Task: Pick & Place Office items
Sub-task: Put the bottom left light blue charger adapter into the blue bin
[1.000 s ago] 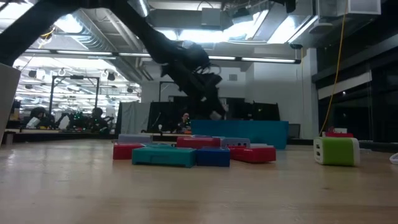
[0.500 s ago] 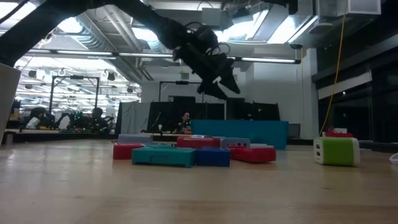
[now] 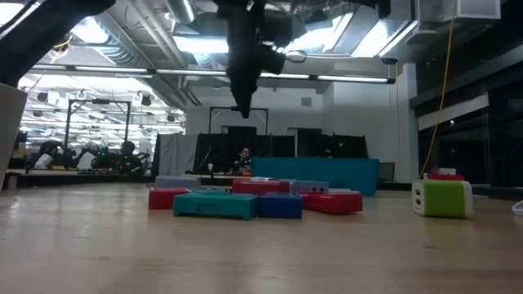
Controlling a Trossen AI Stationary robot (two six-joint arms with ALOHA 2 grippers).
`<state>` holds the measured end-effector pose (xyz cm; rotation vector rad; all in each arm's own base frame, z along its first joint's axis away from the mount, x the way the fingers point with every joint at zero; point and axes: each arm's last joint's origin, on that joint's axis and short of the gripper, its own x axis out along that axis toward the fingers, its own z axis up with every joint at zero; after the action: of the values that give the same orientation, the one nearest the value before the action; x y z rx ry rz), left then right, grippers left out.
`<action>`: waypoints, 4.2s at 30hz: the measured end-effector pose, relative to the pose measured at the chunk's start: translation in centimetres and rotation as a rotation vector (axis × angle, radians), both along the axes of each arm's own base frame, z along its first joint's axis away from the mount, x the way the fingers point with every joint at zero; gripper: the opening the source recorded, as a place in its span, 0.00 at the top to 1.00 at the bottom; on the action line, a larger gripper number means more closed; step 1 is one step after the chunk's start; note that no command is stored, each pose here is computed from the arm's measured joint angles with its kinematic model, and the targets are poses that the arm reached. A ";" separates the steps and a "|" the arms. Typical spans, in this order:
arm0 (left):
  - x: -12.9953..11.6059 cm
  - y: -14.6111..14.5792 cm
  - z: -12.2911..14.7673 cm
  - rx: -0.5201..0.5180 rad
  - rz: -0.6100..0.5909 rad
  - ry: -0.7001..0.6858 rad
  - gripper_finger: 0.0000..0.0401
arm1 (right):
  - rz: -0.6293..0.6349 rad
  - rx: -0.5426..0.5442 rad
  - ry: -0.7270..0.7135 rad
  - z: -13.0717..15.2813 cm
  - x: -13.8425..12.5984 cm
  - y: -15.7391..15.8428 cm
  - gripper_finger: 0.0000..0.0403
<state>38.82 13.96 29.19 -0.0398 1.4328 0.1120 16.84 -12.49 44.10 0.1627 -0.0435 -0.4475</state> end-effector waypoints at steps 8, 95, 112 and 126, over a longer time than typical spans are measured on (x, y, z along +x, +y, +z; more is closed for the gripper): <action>1.5 -7.0 -0.2 -0.054 -0.055 0.021 0.23 | 0.025 -0.044 0.022 0.0 0.0 0.1 0.48; -5.1 -11.9 -11.0 -0.029 0.002 0.143 0.23 | 0.186 0.019 0.122 -1.8 1.6 -0.6 0.48; -5.8 -11.2 -14.2 -0.079 0.007 0.073 0.23 | 0.194 0.019 0.122 -1.8 1.6 -0.6 0.48; -6.5 -9.8 -15.4 -0.201 0.291 0.050 0.48 | 0.194 0.019 0.121 -1.8 1.6 -0.6 0.48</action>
<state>32.30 4.17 13.76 -0.4135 1.4768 0.2083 18.44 -13.09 42.29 0.1568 0.0951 -0.2636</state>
